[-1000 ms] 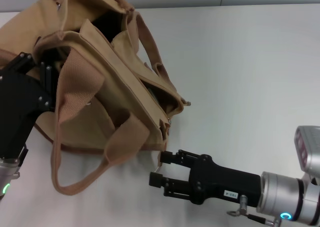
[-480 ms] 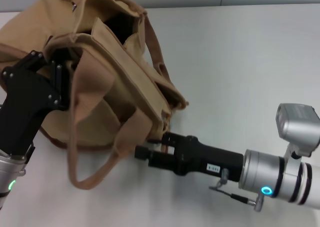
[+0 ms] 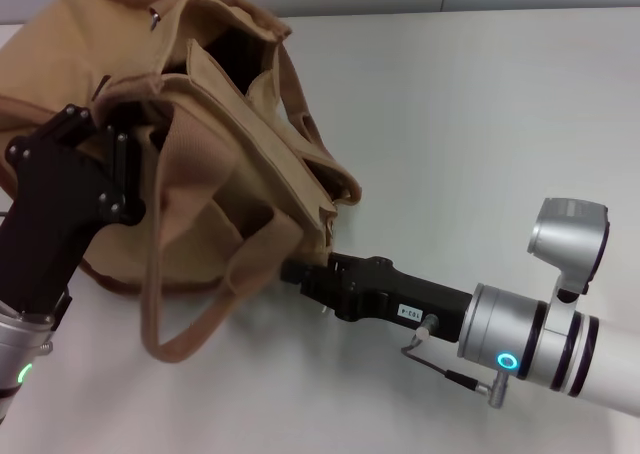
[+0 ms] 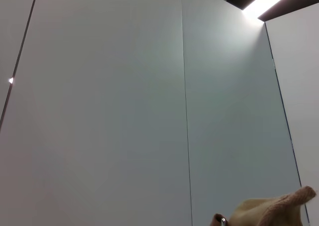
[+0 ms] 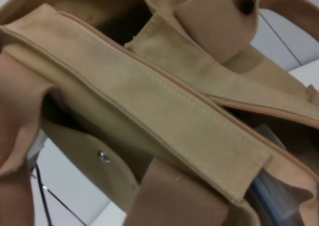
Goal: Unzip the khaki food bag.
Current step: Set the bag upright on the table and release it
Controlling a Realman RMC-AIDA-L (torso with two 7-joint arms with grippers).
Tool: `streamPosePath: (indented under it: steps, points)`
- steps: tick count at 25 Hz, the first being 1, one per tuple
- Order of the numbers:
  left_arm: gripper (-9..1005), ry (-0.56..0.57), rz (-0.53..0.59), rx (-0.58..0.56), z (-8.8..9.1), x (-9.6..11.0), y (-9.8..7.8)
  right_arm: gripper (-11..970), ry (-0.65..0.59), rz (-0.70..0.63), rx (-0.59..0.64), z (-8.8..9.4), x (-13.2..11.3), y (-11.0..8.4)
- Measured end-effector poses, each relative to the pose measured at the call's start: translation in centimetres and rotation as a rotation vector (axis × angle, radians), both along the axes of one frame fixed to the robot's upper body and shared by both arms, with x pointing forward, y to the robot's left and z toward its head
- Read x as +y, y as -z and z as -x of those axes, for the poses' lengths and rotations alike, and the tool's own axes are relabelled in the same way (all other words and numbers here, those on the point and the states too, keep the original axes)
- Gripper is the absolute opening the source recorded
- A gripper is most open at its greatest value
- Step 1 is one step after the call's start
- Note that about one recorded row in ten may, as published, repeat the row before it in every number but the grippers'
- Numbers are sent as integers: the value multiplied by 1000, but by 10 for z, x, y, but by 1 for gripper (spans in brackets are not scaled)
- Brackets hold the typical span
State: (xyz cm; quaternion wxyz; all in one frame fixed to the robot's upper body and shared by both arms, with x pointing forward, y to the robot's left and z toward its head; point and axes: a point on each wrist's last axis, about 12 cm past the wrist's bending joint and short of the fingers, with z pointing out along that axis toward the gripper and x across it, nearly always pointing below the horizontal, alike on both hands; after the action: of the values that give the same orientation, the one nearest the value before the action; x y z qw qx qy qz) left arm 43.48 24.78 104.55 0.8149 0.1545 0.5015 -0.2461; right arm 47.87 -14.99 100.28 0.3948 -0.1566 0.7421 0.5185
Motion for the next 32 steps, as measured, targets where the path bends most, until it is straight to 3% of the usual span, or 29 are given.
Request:
streamPosePath:
  steps: [8, 13, 18, 20, 26, 32]
  points:
    - [100, 5, -2, 4, 2, 0, 1, 163, 13, 24, -19, -2, 2, 1]
    - [102, 10, -3, 5, 3, 0, 1, 17, 59, 15, -48, -9, -3, -2]
    - [104, 10, -9, 15, 1, -1, 2, 13, 141, -45, -189, -28, -30, -20]
    - [105, 11, -9, 30, 1, -2, 4, 11, 250, -113, -315, -40, -55, -38]
    - [108, 0, -15, 122, 0, -9, 13, 5, 362, -176, -472, -41, -77, -55]
    - [144, 9, -14, 217, -3, -13, 22, 0, 404, -141, -540, -37, -80, -53]
